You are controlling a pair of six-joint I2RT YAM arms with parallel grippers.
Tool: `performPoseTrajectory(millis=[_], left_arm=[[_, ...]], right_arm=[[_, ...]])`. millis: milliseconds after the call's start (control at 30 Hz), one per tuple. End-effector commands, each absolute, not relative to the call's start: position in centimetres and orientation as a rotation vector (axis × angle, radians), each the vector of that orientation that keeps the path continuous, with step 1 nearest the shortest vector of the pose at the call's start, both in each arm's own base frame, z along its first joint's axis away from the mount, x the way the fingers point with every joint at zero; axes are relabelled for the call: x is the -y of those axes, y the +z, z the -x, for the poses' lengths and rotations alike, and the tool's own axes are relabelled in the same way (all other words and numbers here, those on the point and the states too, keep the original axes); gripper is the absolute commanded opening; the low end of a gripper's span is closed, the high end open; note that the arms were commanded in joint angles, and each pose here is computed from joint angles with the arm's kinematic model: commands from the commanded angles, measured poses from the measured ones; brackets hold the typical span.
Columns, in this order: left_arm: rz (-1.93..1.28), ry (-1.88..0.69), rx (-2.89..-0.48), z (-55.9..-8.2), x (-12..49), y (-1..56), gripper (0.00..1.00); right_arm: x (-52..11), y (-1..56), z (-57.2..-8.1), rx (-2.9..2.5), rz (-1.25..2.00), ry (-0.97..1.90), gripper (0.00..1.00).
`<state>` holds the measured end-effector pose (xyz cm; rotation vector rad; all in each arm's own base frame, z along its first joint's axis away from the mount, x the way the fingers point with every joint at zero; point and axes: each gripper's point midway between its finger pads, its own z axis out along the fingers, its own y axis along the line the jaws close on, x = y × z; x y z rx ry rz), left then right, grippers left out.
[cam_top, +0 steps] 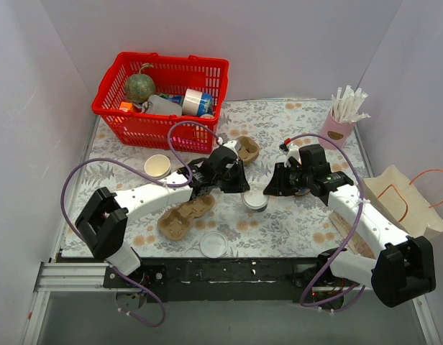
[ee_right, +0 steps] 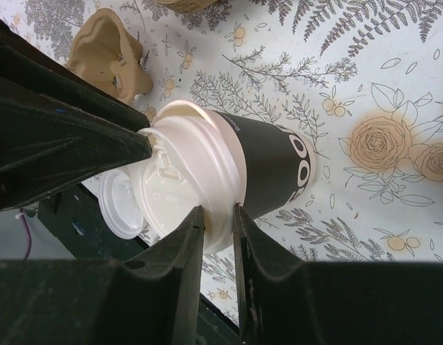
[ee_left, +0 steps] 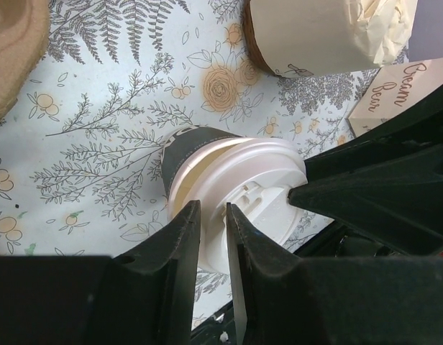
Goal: Pack the takeout coffee
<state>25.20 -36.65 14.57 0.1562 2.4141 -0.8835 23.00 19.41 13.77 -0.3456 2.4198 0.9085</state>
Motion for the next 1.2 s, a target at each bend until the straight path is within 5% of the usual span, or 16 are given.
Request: performPoseTrajectory(millis=[0,33,67,733,1167], left_arm=[[-0.227,-0.852,-2.422,-24.8,37.0,15.0,0.18],[-0.232,-0.853,-2.417,-24.8,37.1,15.2,0.01],[-0.244,-0.852,-2.414,-24.8,37.1,15.3,0.00],[-0.035,-0.875,-2.361,-24.9,35.4,18.4,0.00],[-0.044,-0.820,-2.397,-25.7,35.9,17.0,0.00]], right_arm=[[-19.6,14.5,-23.4,-2.392,0.385,0.905,0.29],[-19.6,14.4,-23.3,-2.394,0.385,0.906,0.29],[-19.7,14.5,-23.3,-2.389,0.386,0.911,0.29],[-19.5,17.0,-23.2,-2.279,0.415,0.917,0.69],[-19.3,16.9,-23.8,-2.266,0.395,0.900,0.74]])
